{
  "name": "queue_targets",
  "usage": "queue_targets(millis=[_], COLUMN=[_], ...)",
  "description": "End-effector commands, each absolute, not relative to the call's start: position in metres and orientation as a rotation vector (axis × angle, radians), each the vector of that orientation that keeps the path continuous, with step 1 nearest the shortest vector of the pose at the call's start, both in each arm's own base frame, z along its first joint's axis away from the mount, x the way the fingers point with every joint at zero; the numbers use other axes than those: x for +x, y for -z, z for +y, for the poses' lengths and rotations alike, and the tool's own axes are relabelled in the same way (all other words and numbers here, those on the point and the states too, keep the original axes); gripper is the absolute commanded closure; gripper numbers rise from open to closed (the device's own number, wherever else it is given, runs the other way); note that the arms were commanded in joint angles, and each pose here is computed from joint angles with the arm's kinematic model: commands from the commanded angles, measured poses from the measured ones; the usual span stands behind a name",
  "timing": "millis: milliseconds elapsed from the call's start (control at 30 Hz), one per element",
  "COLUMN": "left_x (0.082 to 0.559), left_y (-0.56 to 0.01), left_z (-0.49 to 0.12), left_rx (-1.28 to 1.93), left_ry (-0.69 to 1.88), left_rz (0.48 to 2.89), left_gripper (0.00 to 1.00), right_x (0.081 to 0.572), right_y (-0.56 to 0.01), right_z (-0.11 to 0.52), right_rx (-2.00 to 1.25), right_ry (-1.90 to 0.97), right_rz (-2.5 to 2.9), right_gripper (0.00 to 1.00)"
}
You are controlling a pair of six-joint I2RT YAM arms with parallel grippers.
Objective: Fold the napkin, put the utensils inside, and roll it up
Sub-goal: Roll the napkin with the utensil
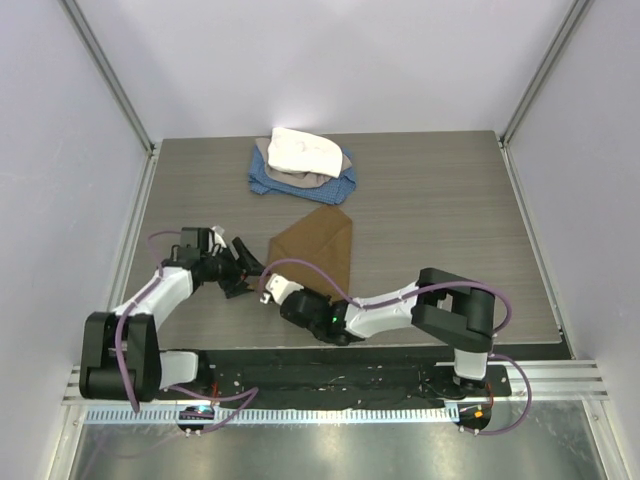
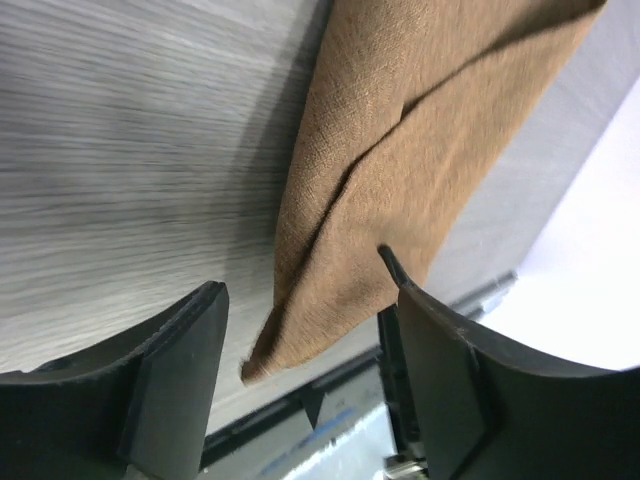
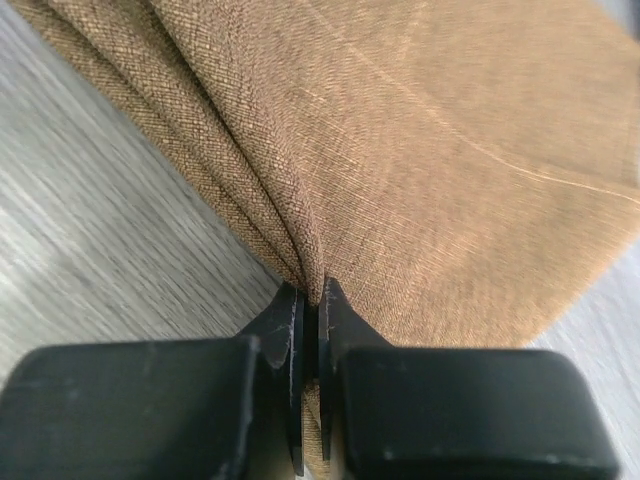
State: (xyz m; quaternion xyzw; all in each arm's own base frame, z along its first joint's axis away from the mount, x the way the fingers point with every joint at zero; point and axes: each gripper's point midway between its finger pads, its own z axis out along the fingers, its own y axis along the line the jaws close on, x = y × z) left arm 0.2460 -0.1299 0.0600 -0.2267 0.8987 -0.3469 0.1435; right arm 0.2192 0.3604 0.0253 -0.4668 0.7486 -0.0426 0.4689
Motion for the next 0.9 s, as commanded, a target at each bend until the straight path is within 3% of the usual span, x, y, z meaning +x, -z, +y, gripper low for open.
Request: queue_targets(millis=[0,233,533,733,833,867], left_x=[0.270,0.279,0.278,0.273,0.267,0.266], left_y=[-0.068,-0.084,-0.100,-0.080,-0.068,-0.068], left_z=[-0.103,-0.073,-0.087,-0.093,-0.086,-0.086], left_rx=[-0.709,-0.638,-0.424,-0.489,-0.582,-0.606], left_ry=[0.801,0.554,0.546,0.542,0.498,0.501], left_rz=[2.415,2.247,2.121,2.188,2.237,2.238], left_gripper=[0.24,0.23,0.22,0.22,0.21,0.21], right_x=[0.188,0.185,0.190,0.199,0.196,0.195], right_y=[-0.014,-0.026,-0.041,-0.035,-0.048,-0.054], right_z=[0.368,0.375,0.381,0.370,0.369,0.369], right_rx=[-1.335,-1.376,-1.290,-1.290,-1.271,-1.262], right_ry=[-0.155,-0.378,-0.765,-0.670,-0.712,-0.725], right_rz=[2.043,2.270,2.572,2.580,2.531,2.515], right_gripper=[0.99,0.99,0.99,0.99,0.76,0.64])
